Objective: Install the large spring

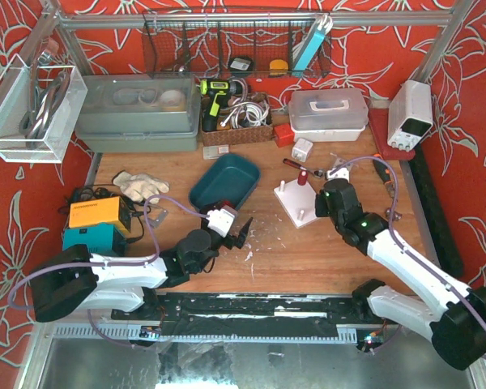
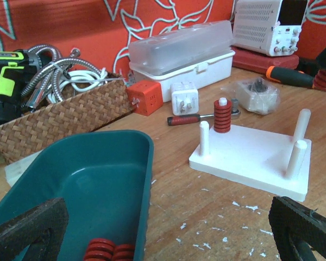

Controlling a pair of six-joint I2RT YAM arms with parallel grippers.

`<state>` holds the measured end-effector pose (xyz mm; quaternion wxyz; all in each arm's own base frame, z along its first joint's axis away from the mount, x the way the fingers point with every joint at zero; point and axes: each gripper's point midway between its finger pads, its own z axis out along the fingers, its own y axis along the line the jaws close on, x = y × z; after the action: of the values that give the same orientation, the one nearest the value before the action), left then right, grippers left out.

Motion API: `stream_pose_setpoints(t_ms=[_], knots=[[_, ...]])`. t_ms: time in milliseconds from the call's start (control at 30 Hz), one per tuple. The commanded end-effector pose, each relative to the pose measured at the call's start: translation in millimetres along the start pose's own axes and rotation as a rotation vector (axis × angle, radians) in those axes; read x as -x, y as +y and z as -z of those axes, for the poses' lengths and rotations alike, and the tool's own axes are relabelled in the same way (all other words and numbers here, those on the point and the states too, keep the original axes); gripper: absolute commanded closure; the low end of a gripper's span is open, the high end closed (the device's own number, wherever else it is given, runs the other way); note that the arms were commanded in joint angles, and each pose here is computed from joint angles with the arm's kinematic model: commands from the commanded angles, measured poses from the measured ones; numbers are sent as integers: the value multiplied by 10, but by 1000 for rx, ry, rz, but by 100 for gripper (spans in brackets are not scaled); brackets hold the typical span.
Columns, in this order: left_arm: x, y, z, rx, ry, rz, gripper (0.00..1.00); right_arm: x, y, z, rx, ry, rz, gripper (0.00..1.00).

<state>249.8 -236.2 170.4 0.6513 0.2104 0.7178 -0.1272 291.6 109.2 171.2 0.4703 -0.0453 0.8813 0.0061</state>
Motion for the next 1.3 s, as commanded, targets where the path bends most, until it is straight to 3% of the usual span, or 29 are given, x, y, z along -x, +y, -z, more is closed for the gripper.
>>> stream_pose_setpoints(t_ms=[0, 1167, 1267], knots=[[97, 52, -27, 32, -18, 19, 0, -27, -15, -148, 31, 34, -42, 100], [123, 7, -32, 8, -16, 18, 0, -305, -115, -642, 5, 153, -85, 100], [126, 9, -30, 9, -17, 18, 0, -346, -100, -681, 6, 169, -86, 96]])
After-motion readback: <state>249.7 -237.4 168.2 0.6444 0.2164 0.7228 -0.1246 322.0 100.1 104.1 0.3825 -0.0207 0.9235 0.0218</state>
